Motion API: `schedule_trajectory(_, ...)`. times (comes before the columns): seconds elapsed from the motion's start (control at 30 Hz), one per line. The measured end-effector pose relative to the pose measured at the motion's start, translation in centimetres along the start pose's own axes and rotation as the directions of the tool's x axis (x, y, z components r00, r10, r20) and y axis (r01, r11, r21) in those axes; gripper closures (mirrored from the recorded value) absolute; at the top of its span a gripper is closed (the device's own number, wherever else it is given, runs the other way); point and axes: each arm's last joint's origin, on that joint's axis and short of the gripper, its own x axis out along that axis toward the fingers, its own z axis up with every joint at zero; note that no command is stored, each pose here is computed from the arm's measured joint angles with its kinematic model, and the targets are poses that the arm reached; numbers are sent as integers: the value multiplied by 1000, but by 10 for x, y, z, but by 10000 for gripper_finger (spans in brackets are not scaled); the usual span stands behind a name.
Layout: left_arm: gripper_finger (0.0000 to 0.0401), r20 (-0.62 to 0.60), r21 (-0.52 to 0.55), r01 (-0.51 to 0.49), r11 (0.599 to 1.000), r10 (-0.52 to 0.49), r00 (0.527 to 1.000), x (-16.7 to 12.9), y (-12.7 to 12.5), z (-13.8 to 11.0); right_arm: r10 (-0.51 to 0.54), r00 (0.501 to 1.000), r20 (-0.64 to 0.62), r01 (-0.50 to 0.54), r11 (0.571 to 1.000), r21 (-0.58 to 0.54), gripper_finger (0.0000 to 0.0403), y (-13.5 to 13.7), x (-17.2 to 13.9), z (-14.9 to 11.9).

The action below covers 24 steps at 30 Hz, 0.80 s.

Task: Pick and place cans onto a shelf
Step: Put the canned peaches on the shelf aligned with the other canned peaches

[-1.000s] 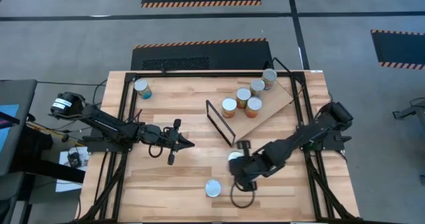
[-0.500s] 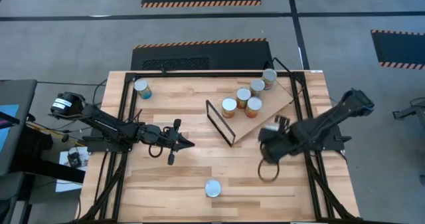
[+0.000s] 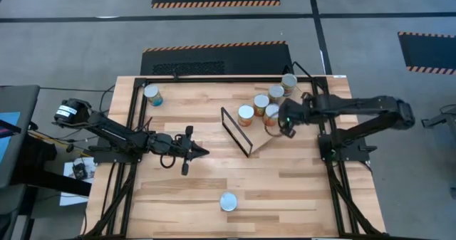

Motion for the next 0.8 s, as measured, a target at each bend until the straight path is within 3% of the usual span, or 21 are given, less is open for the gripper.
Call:
schedule_trajectory(0.27, 399, -3, -33, -33, 999, 33, 999, 0, 4, 0, 9, 1000, 7, -9, 998, 59, 403, -23, 18, 20)
schedule_trajectory(0.53, 399, -15, -40, -37, 999, 36, 999, 0, 4, -1, 30, 998, -49, -29, 999, 24, 402, -18, 44, 34)
schedule_trajectory(0.8, 399, -15, -31, -37, 999, 36, 999, 0, 4, -1, 24, 999, -44, -23, 999, 26, 400, -15, 49, 38)
